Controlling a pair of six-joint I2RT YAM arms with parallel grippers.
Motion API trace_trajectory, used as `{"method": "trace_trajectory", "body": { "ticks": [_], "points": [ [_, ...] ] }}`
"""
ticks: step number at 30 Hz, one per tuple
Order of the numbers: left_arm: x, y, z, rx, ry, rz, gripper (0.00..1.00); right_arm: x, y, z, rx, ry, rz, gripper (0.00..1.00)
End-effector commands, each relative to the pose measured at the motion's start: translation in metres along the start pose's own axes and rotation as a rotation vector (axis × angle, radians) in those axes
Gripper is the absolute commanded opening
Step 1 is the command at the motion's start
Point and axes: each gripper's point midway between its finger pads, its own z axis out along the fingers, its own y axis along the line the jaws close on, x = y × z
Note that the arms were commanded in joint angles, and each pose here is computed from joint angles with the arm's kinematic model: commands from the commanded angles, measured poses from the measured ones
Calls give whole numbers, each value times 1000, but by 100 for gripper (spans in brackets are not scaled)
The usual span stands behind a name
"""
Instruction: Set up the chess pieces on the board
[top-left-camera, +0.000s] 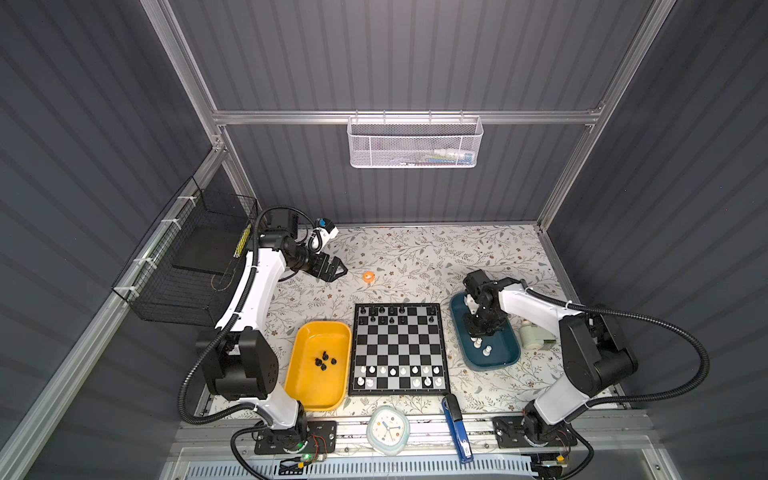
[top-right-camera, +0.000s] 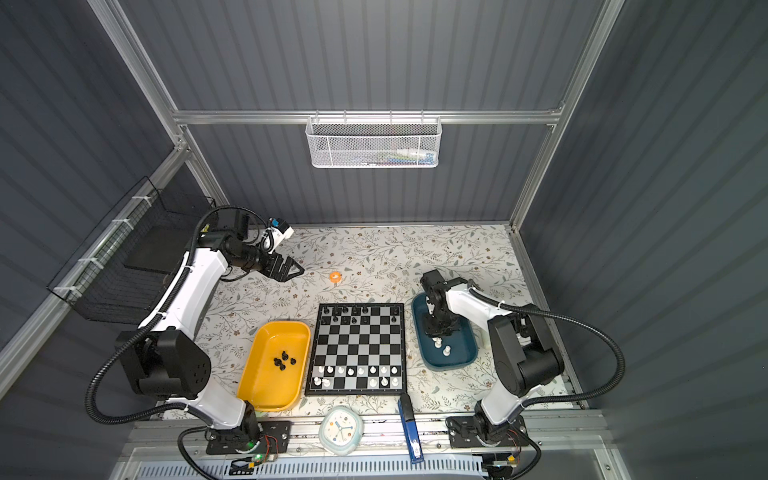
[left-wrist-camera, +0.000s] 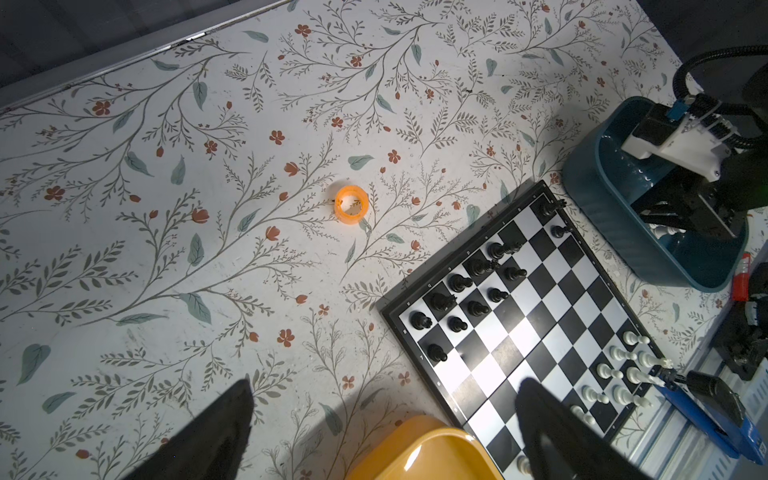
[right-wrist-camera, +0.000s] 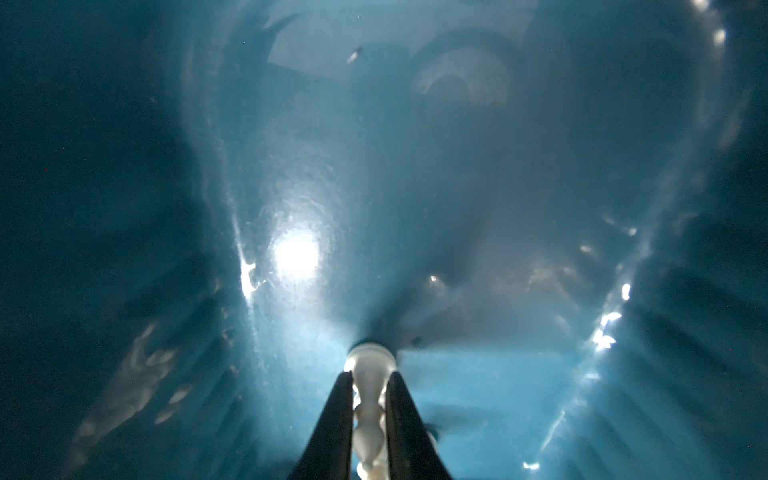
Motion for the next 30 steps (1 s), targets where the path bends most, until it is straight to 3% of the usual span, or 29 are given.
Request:
{"method": "trace_trajectory", "body": {
  "ticks": [1,30],
  "points": [
    [4,-3,-6,-3,-3,12,100,-3,-1,-2,18,-1,-9,23],
    [4,-4,-6,2,-7,9,99,6,0,-4,24,1,-3,25]
  ]
}}
